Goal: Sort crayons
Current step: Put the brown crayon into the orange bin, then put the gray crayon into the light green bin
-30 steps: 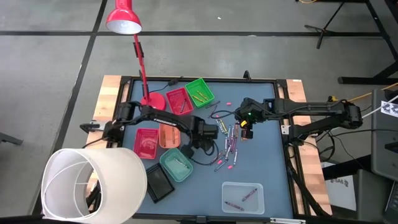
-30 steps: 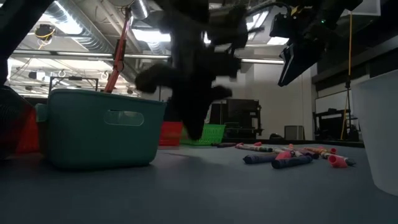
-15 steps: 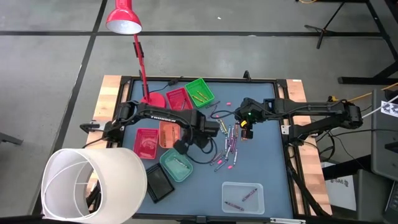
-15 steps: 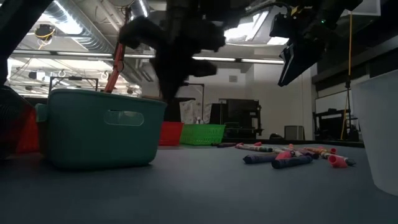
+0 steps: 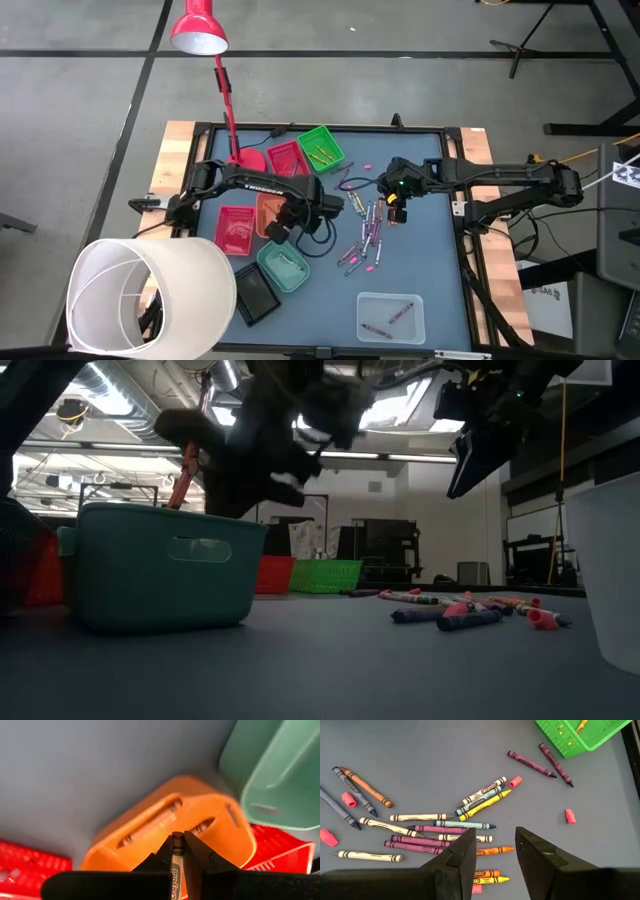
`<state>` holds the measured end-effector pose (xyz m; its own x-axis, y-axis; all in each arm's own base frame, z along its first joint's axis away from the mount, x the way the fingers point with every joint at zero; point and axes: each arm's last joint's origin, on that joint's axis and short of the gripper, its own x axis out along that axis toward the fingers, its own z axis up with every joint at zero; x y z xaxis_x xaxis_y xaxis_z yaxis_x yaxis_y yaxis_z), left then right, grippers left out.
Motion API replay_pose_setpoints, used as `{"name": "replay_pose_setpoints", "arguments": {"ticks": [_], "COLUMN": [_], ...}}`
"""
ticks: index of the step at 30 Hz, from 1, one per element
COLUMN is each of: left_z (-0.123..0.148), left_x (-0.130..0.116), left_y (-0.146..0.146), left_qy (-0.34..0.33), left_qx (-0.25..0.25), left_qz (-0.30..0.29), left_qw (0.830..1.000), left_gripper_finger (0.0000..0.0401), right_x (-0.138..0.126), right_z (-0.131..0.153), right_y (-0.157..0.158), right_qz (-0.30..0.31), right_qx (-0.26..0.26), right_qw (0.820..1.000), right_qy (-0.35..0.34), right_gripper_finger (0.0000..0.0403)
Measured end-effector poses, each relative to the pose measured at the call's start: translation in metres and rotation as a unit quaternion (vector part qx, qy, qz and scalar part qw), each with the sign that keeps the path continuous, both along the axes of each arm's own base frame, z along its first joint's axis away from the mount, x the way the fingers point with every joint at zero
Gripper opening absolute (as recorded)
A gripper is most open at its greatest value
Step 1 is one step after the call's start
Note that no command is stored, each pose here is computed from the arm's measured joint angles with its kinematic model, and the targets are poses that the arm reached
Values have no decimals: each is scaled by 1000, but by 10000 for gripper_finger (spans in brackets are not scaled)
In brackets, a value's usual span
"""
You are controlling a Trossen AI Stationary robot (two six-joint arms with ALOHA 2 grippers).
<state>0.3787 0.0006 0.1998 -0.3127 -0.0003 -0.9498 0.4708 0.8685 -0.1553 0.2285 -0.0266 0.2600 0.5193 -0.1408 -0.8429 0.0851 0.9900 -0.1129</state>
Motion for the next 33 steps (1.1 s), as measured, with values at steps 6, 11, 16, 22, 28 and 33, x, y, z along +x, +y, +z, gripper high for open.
{"name": "replay_pose_setpoints", "arguments": {"ticks": [6,11,16,22,28,33], "left_z": [-13,-18,-19,-19,-19,-19], "left_x": [-8,-11,-10,-8,-9,-10], "left_y": [5,5,5,5,5,6], "left_qy": [29,38,30,18,23,28], "left_qx": [47,51,54,55,70,73], "left_qz": [44,53,63,63,58,60], "left_qw": [998,997,996,996,996,995], "left_gripper_finger": [5,5,5,49,96,101], "right_x": [0,0,0,0,0,0], "right_z": [0,0,0,0,0,0], "right_y": [0,0,0,0,0,0], "right_qz": [0,0,0,0,0,0], "right_qx": [0,0,0,0,0,0], "right_qw": [1000,1000,1000,1000,1000,1000], "right_qy": [0,0,0,-1,-1,-1], "right_gripper_finger": [134,134,134,134,134,134]}}
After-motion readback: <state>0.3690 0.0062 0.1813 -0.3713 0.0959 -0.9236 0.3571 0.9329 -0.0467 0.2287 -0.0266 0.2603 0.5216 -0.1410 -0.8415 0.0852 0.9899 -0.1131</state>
